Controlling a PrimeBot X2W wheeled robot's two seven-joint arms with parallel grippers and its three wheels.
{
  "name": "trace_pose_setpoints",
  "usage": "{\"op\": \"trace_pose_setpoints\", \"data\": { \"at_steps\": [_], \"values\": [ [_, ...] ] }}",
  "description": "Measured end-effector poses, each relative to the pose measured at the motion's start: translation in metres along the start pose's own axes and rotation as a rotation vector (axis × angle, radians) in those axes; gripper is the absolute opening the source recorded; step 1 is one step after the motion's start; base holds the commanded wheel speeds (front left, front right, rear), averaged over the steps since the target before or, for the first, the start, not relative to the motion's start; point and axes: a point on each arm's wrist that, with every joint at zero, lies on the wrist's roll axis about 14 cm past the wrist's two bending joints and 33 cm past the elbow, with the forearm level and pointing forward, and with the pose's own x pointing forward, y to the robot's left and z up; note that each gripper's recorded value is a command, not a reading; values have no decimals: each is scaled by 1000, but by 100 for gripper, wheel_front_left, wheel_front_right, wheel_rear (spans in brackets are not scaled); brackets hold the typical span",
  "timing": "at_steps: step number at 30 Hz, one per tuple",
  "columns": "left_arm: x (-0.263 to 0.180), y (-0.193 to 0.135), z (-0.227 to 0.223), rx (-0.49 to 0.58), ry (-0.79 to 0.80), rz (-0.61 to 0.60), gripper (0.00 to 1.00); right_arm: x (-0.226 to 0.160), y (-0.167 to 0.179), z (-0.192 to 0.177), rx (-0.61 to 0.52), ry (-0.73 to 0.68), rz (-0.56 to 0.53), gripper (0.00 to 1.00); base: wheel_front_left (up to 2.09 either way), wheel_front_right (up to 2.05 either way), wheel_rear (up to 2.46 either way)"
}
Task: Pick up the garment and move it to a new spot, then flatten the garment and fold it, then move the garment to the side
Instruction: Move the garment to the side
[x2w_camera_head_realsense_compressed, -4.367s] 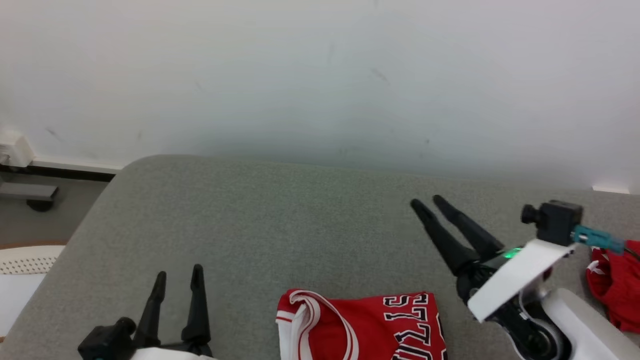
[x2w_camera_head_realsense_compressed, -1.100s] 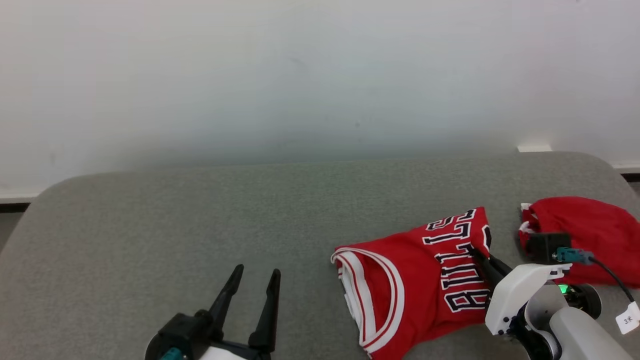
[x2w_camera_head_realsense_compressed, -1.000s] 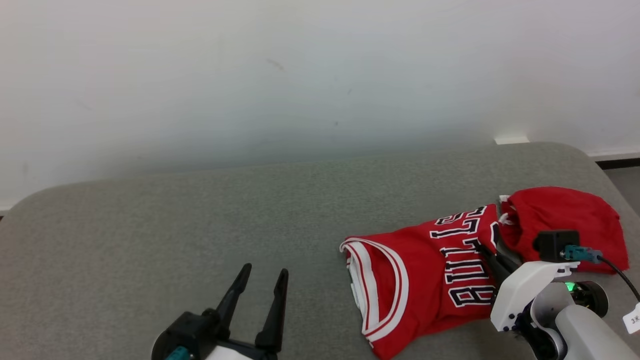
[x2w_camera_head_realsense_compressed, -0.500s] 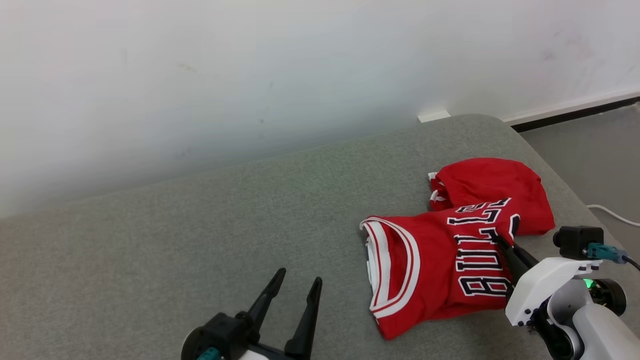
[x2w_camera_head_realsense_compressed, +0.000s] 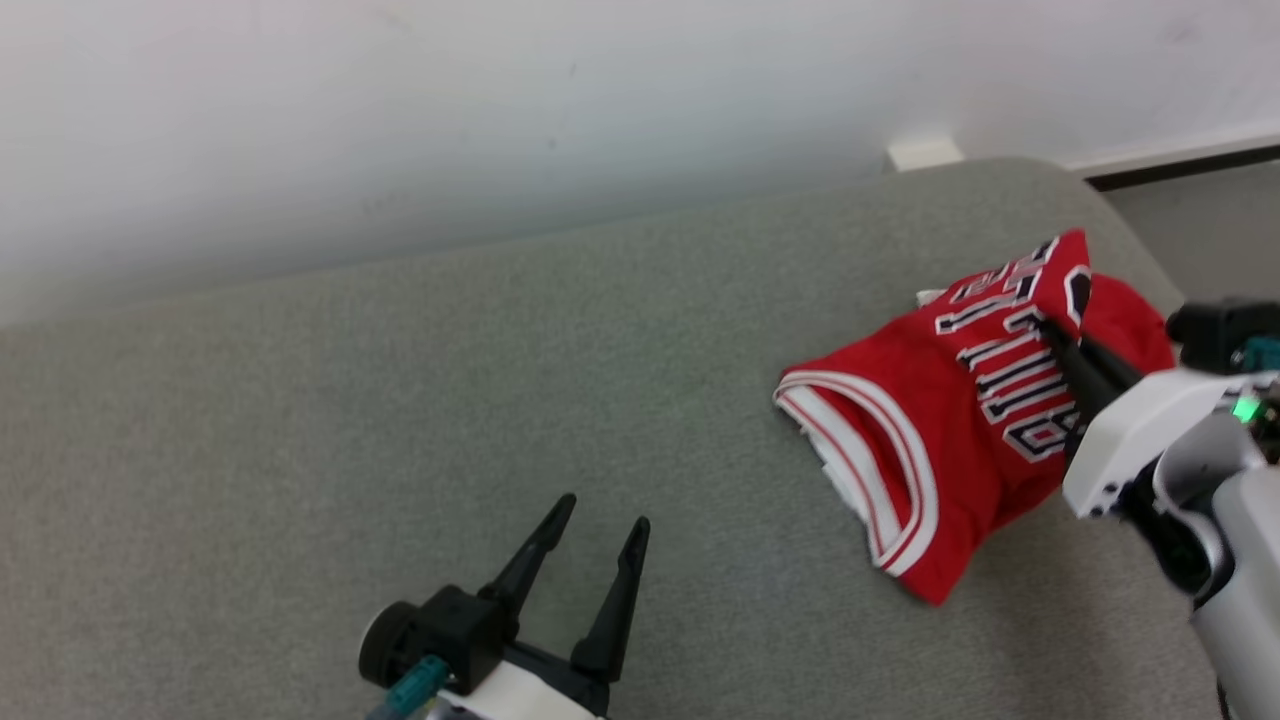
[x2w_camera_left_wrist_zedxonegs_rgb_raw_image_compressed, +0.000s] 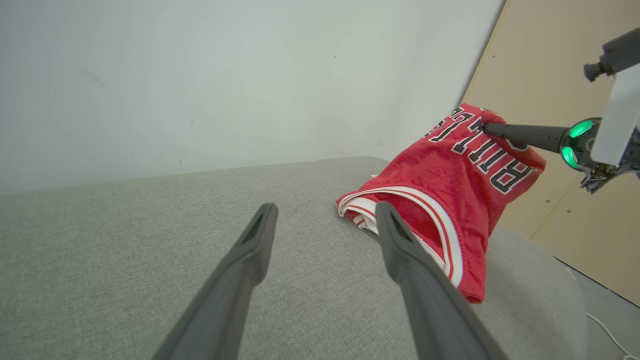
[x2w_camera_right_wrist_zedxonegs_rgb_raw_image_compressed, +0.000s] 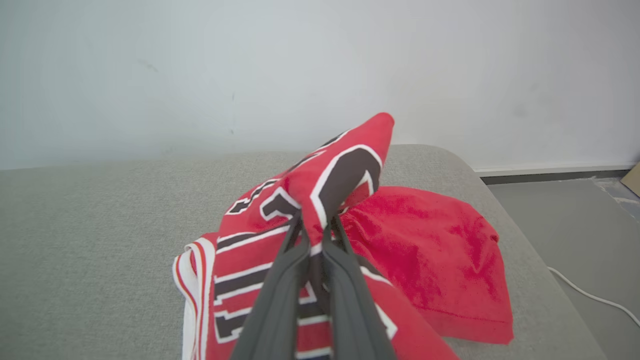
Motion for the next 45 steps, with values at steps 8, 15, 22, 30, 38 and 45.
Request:
{"op": "trace_pose_setpoints", "data": {
  "at_steps": [8, 15, 22, 30, 38, 45],
  "values": [
    [6, 41, -30, -16, 59, 66, 100, 49, -23, 11, -72, 37, -30, 0, 0, 0, 0],
    [6, 60, -52, -22, 103, 96, 100, 58, -78, 9, -98, 72, -152, 0, 0, 0, 0],
    [15, 77, -70, -21, 127, 98, 100, 67, -116, -13, -75, 139, -256, 0, 0, 0, 0],
    [23, 90, -77, -21, 126, 105, 100, 82, -136, -61, -20, 249, -343, 64, 0, 0, 0],
    [10, 98, -61, 3, 111, 150, 100, 69, -151, -55, -63, 240, -400, 100, 0, 0, 0],
    [-5, 96, -25, 32, 48, 195, 100, 55, -138, -5, -153, 95, -359, 100, 0, 0, 0]
  ]
}}
